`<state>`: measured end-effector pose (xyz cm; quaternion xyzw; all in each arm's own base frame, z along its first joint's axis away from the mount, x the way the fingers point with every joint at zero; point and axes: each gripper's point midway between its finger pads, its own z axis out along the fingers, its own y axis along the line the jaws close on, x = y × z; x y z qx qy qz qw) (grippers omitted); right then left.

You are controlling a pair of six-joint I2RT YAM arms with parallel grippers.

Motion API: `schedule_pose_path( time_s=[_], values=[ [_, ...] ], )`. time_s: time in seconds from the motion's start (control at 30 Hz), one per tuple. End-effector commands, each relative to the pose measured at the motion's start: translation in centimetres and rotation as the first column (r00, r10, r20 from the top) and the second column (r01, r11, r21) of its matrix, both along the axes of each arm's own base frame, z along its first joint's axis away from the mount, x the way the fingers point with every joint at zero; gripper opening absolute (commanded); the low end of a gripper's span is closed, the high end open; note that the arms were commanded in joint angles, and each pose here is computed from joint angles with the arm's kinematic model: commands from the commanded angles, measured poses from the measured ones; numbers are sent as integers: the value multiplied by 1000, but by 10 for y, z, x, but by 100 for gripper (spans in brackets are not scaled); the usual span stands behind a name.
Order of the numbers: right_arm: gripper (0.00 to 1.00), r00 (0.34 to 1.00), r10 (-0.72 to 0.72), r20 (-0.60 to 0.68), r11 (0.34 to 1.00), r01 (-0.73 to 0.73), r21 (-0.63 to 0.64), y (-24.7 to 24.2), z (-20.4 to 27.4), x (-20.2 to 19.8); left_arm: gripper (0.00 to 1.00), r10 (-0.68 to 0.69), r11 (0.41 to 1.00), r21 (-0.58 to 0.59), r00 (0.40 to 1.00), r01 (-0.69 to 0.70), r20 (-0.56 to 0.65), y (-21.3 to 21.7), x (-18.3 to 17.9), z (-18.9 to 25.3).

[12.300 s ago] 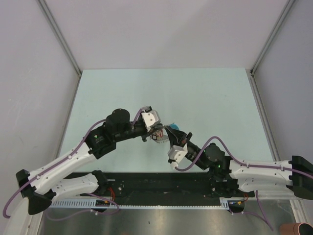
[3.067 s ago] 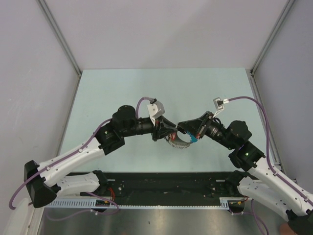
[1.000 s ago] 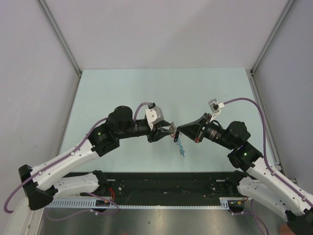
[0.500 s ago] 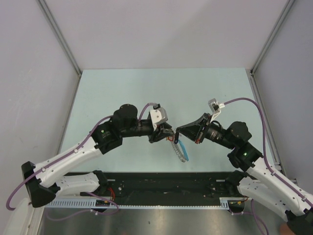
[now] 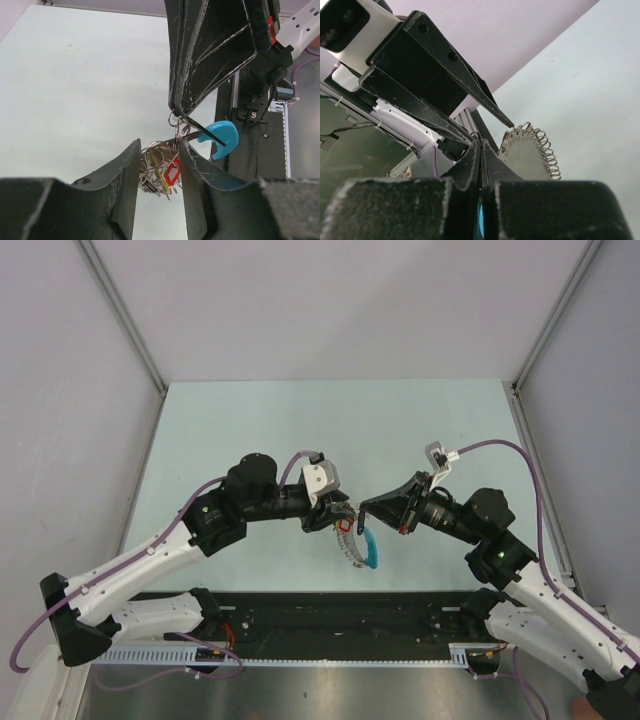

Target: Remove the keys from the keyring

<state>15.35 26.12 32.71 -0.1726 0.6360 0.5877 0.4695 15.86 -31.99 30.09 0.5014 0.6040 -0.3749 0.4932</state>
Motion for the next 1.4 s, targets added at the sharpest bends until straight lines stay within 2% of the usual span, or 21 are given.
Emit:
schedule_pose_path(
  time_s=[0.0, 0.63, 0.93, 1.37],
  values=[
    [0, 996, 15, 87, 998, -20, 58, -1, 25, -4, 41, 1, 999, -38, 998, 2, 70, 4, 1, 26],
    [0, 998, 26, 61, 998, -29, 61, 2, 23, -3, 41, -4, 998, -65, 994, 11, 110, 7, -1, 36],
    [0, 998, 34, 60, 996, -39, 77, 3, 27, -5, 40, -8, 999, -33, 995, 11, 101, 4, 2, 23],
    [0, 997, 43, 63, 994, -49, 94, 4, 32, -7, 39, -40, 998, -53, 993, 46, 108, -3, 0, 18]
  ],
)
